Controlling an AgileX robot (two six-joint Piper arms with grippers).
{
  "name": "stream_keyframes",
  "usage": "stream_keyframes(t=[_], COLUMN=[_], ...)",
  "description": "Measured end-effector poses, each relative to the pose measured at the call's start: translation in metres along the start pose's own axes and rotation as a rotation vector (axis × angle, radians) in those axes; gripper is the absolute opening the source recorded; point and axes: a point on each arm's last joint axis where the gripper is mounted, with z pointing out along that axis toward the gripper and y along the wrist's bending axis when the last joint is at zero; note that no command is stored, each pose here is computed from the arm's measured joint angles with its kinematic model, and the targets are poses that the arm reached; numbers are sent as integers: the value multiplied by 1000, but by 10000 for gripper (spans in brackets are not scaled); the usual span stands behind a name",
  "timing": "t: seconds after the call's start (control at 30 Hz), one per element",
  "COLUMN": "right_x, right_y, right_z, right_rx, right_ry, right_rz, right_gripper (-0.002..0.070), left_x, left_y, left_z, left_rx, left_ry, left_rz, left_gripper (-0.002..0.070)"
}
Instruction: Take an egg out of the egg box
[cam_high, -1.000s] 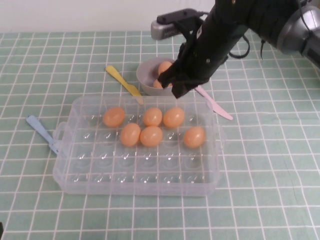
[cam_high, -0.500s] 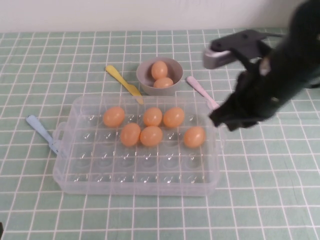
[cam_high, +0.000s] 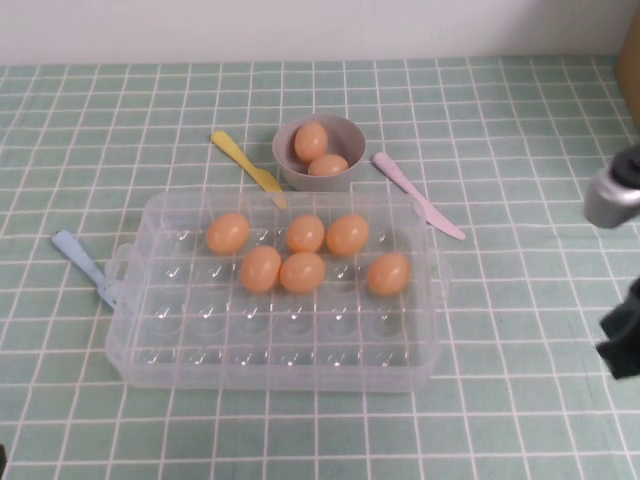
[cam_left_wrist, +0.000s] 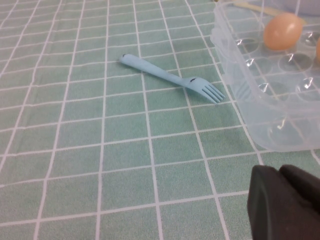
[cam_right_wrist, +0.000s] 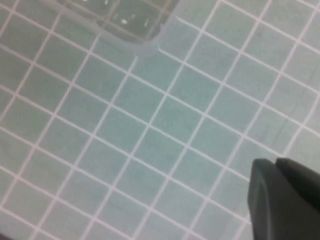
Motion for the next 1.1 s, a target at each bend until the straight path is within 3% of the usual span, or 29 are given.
stream_keyframes(t=[0.33,0.5,0.63,0.87,1.1], right_x=[10,23,77,175,204], right_y=[-11,-22,-40,-49,-46], right_z=[-6,-3,13,66,74], right_rx=[117,117,176,363,425], right_ry=[45,-246,-536,-829,-964], right_rz=[-111,-62,66,195,275], right_gripper=[-16,-16,-16,-16,-17], left_x=[0,0,0,0,0], left_y=[0,0,0,0,0], left_z=[0,0,0,0,0], left_rx=[0,0,0,0,0], left_ry=[0,0,0,0,0], left_rz=[0,0,0,0,0], left_gripper=[-3,-3,-3,-3,-3])
